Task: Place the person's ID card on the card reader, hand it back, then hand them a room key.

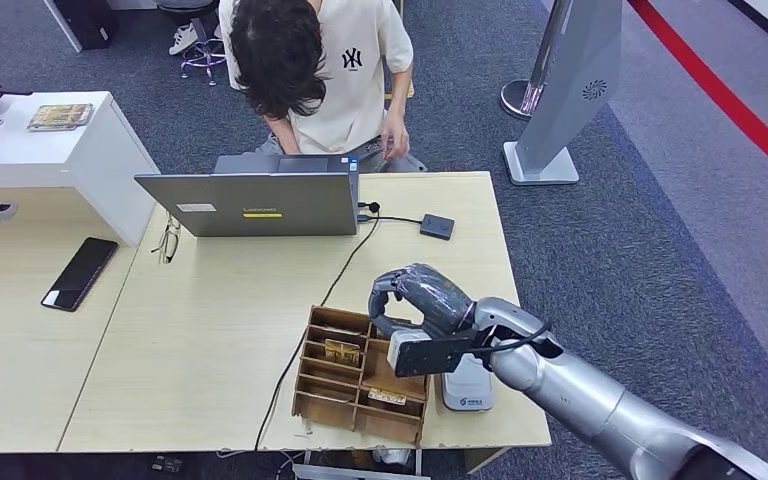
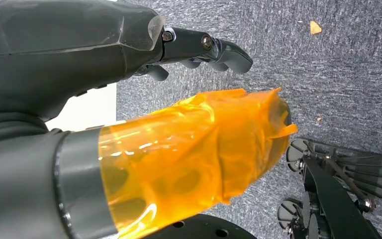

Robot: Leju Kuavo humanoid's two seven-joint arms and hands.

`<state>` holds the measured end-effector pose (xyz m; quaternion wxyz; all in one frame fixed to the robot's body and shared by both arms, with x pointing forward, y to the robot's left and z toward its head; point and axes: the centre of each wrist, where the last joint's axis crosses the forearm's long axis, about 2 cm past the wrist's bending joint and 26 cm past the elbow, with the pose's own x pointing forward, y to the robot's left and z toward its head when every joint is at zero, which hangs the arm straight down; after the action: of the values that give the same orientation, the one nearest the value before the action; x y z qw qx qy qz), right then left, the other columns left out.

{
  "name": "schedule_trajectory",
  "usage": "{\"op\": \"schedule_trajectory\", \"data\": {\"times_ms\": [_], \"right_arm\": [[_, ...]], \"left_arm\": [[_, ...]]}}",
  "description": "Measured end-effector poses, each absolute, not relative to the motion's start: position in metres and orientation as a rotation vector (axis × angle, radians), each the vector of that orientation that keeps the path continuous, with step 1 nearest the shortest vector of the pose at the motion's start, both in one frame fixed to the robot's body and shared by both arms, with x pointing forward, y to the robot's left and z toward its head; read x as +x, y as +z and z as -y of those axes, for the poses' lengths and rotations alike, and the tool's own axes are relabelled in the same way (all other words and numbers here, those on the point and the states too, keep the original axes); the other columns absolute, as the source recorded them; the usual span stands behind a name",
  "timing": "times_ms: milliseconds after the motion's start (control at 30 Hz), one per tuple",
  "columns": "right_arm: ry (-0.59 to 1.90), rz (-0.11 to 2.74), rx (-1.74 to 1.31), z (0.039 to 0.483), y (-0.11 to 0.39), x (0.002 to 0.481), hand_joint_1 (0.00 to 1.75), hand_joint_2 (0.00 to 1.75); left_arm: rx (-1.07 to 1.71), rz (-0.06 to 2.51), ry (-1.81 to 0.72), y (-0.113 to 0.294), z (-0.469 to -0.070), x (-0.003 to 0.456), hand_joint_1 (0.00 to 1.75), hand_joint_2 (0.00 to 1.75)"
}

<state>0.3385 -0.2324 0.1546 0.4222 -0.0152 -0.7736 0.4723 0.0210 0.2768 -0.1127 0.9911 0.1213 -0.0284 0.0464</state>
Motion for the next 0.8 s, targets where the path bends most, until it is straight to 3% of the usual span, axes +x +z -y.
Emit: {"op": "schedule_trajectory", "data": {"times_ms": [167, 267, 400, 433, 800], "right_arm": [[1.163, 1.949, -0.047, 0.2334, 0.1546, 0.3402, 1.26, 1.75], [1.154, 1.953, -0.052, 0.2338, 0.1540, 0.3411, 1.11, 1.75], [1.145, 1.954, -0.057, 0.2342, 0.1529, 0.3421, 0.51, 1.75], [1.143, 1.954, -0.058, 0.2344, 0.1527, 0.3424, 0.44, 1.75], [1.177, 1.926, -0.044, 0.2335, 0.1479, 0.3423, 0.47, 1.75]], "left_arm": [[0.243, 0.057, 0.093, -0.1127, -0.2768, 0.0211, 0.00, 0.00], [0.244, 0.057, 0.093, -0.1127, -0.2769, 0.0211, 0.00, 0.00], [0.247, 0.058, 0.093, -0.1127, -0.2771, 0.0212, 0.00, 0.00], [0.247, 0.058, 0.093, -0.1127, -0.2771, 0.0212, 0.00, 0.00], [0.252, 0.061, 0.090, -0.1127, -0.2786, 0.0215, 0.00, 0.00]]}}
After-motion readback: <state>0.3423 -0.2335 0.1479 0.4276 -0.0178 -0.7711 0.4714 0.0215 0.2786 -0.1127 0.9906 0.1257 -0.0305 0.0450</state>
